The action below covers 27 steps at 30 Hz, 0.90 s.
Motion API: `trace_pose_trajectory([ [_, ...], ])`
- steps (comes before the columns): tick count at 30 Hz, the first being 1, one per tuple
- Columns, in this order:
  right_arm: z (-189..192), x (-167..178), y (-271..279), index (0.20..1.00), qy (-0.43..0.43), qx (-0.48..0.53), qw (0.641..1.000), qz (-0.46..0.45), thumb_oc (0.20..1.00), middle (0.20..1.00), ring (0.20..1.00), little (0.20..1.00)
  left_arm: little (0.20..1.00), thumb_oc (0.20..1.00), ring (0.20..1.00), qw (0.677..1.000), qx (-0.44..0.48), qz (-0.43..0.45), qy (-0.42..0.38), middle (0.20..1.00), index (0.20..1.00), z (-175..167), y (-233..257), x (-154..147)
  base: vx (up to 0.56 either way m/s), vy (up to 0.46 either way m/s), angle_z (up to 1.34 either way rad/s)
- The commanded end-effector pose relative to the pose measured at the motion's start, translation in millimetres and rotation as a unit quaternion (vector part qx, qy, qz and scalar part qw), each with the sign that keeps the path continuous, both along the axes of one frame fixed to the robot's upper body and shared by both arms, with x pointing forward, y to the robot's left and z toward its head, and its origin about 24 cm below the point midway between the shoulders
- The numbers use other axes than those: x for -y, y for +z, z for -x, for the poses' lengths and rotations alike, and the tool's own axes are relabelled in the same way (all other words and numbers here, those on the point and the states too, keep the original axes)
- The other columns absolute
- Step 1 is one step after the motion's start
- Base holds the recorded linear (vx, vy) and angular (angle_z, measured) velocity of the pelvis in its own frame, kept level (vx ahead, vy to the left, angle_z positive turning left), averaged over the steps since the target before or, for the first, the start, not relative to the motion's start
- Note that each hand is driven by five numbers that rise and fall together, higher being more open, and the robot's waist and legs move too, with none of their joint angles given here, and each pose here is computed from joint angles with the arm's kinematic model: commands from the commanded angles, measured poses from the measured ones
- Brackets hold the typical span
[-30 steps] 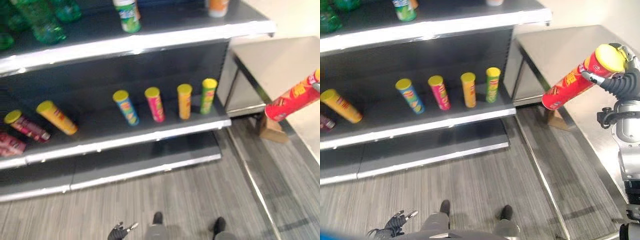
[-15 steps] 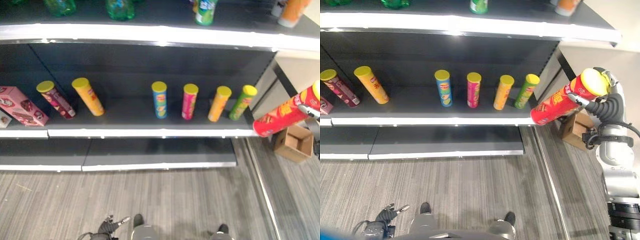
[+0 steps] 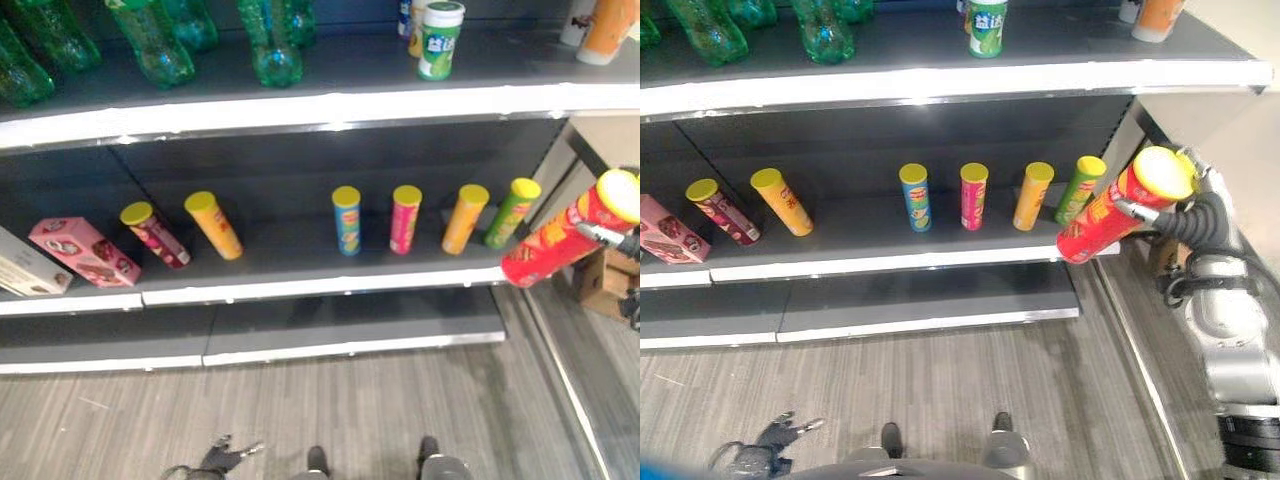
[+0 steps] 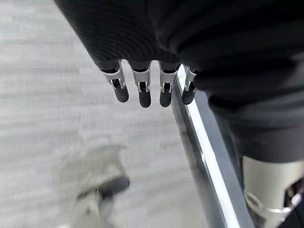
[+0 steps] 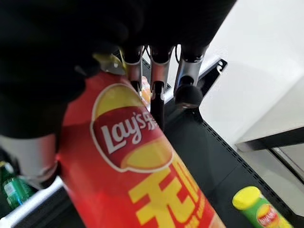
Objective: Put the goods on the table back onto the shelves and tidy them up.
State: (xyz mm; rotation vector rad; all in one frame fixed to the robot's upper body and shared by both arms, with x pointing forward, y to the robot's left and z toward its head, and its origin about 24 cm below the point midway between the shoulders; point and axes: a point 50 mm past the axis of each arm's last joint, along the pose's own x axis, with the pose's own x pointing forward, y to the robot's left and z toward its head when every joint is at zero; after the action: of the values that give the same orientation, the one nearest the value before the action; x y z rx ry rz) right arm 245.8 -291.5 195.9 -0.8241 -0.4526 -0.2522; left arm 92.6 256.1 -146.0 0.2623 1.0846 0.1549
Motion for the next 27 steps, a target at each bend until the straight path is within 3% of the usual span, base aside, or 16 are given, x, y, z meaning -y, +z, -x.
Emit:
trace_pose_trajectory([
  [1, 4, -20, 43, 0.200, 0.067, 0.090, 0.993, 0.029, 0.200, 0.200, 0.200, 0.200, 1.000, 1.000, 1.000, 0.999, 0.019, -0.031, -0.022, 1.000, 1.000, -23, 10, -16, 0.04, 0.002, 0.00],
  [4, -7, -47, 32, 0.200, 0.126, 0.057, 0.989, 0.051, 0.200, 0.200, 0.200, 0.200, 1.000, 1.000, 1.000, 0.998, 0.048, -0.020, -0.018, 1.000, 1.000, -33, 13, -7, 0.04, -0.076, 0.25],
  [12, -20, -63, 3, 0.200, 0.151, -0.033, 0.981, 0.114, 0.200, 0.200, 0.200, 0.200, 1.000, 1.000, 1.000, 0.998, 0.064, -0.008, 0.011, 1.000, 1.000, -32, 14, -3, 0.08, 0.036, 0.37],
  [27, -36, -94, -14, 0.200, 0.189, -0.059, 0.973, 0.120, 0.200, 0.200, 0.200, 0.200, 1.000, 1.000, 1.000, 0.997, -0.020, -0.068, -0.023, 1.000, 1.000, -3, 3, -17, 0.22, 0.337, -0.11],
])
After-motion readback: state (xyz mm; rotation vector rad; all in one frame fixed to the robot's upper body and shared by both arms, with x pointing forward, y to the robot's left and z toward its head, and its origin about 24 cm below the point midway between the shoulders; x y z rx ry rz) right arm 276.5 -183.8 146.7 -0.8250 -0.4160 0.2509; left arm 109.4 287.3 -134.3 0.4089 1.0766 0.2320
